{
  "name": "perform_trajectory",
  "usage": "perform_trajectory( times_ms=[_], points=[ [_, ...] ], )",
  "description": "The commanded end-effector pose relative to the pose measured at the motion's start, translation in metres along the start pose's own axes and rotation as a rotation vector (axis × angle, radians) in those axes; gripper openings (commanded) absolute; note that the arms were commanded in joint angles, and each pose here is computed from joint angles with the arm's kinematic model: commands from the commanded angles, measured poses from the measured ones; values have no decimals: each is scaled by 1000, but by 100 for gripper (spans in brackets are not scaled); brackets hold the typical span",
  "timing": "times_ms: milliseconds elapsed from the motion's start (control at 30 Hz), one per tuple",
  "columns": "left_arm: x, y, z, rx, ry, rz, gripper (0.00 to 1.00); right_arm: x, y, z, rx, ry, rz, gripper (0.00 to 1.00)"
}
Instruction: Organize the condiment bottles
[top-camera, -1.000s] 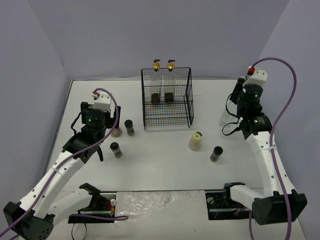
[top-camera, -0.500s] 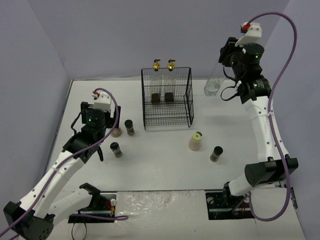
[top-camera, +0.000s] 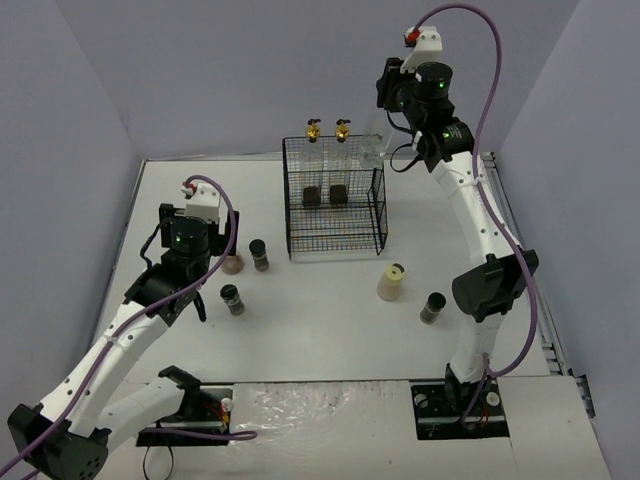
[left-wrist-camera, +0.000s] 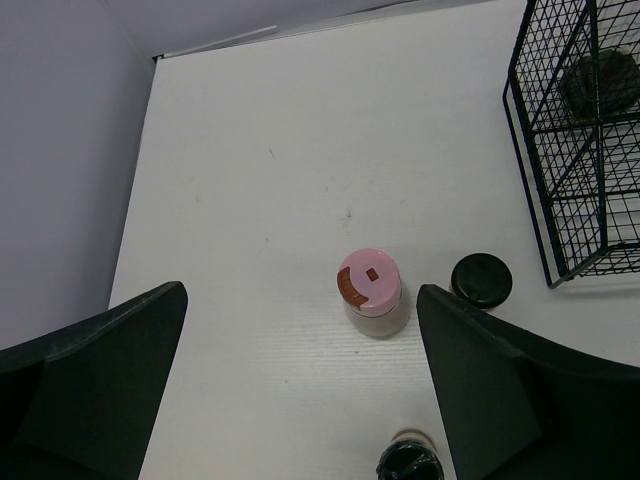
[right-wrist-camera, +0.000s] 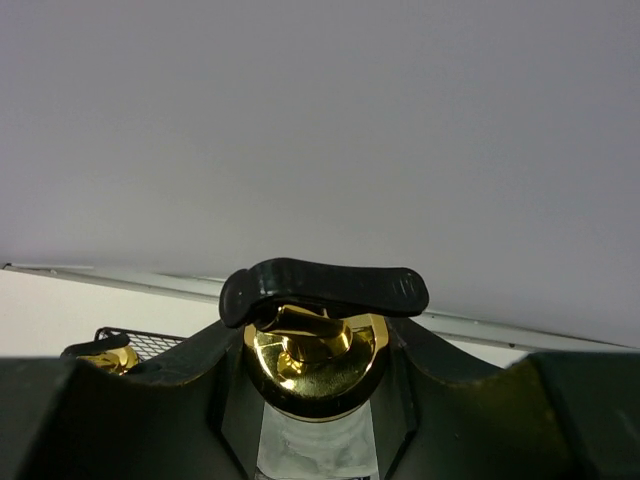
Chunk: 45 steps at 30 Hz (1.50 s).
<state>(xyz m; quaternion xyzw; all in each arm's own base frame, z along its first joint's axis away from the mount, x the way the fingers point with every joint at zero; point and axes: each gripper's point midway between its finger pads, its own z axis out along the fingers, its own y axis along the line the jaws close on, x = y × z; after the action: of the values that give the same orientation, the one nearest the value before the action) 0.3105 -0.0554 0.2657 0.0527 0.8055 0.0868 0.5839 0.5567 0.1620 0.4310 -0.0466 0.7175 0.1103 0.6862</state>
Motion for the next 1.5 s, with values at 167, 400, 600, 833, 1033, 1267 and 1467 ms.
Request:
perform_trajectory(
  times_ms=[167, 400, 600, 833, 1033, 1267, 1467],
  points=[
    [-32, 12, -4, -36, -79, -42, 97, -94, 11, 2, -25, -350, -19, 0],
    [-31, 11, -3, -36, -78, -42, 97, -47, 12, 22, -18, -279, -29, 0],
    [-32, 12, -3, -34, -78, -44, 97, 10, 4, 34, 51, -194, -17, 0],
    [-30, 13, -2, -39, -74, -44, 97, 61, 3, 41, 88, -130, -9, 0],
    [-30, 13, -1, -38, -72, -43, 97, 83, 4, 41, 117, -99, -4, 18],
    [-28, 12, 0, -37, -65, -42, 97, 82, 2, 33, 140, -103, 14, 48],
    [-28, 12, 1, -38, -64, -44, 97, 63, 2, 16, 134, -132, 17, 67]
  ],
)
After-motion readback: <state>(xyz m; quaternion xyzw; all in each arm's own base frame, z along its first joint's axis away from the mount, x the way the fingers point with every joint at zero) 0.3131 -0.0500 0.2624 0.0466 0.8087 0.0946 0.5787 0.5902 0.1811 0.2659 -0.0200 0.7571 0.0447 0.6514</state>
